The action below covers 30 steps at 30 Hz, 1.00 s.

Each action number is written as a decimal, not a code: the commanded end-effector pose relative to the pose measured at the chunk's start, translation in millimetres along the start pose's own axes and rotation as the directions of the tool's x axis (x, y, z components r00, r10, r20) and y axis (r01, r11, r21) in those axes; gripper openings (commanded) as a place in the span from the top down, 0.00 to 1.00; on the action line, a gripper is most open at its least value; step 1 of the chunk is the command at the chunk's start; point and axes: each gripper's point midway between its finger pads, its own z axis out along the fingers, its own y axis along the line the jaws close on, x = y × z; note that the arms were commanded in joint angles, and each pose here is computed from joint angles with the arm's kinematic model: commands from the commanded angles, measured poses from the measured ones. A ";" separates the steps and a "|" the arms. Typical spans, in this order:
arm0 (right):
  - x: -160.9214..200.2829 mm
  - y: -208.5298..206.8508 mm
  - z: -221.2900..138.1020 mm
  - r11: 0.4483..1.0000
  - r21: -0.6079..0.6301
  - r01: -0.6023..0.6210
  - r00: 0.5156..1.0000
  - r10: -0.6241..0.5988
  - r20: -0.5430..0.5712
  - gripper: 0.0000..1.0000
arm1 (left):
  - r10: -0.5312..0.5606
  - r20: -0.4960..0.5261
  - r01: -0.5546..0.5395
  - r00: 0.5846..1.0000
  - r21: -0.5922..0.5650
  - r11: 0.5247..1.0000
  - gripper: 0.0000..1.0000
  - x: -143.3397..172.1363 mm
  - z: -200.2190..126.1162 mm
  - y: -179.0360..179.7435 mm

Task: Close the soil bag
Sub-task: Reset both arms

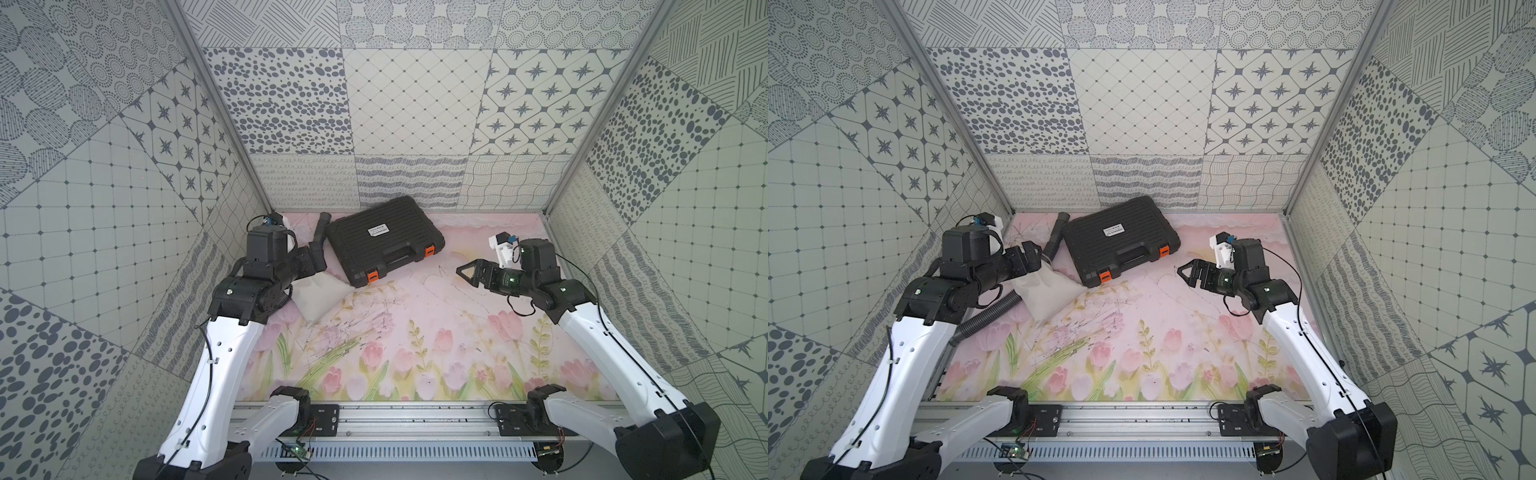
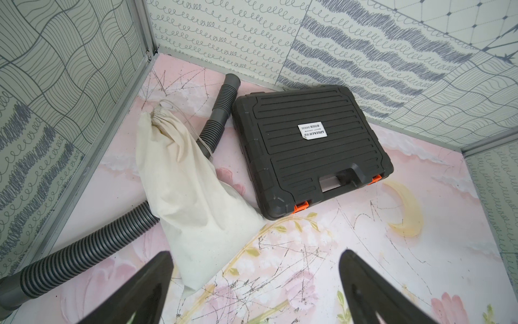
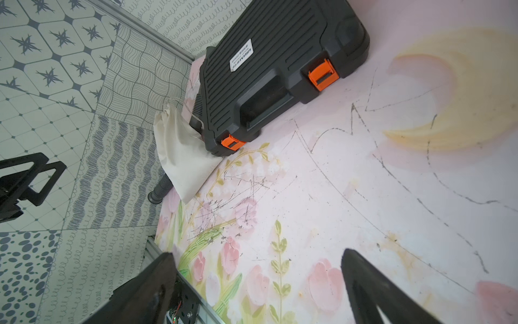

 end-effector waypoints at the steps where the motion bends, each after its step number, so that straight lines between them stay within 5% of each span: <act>1: -33.7 4.1 -21.2 0.987 0.099 0.127 0.983 -0.139 0.122 0.03 | -0.007 0.015 0.006 1.000 0.065 0.998 0.03 -0.9 -9.2 -8.9; 12: -70.4 -54.0 -25.4 0.851 0.442 0.285 0.923 -0.368 0.111 0.03 | 0.043 0.084 -0.045 0.996 0.023 0.999 0.03 21.6 -4.7 9.6; 25: -66.3 -121.5 -27.7 0.766 0.580 0.276 0.913 -0.398 0.092 0.03 | 0.135 0.053 -0.136 0.989 0.002 0.991 0.03 51.2 29.8 18.8; 30: -63.4 -142.6 -22.3 0.774 0.583 0.247 0.898 -0.409 0.163 0.03 | 0.154 0.077 -0.155 0.985 0.010 0.988 0.03 60.4 46.4 21.6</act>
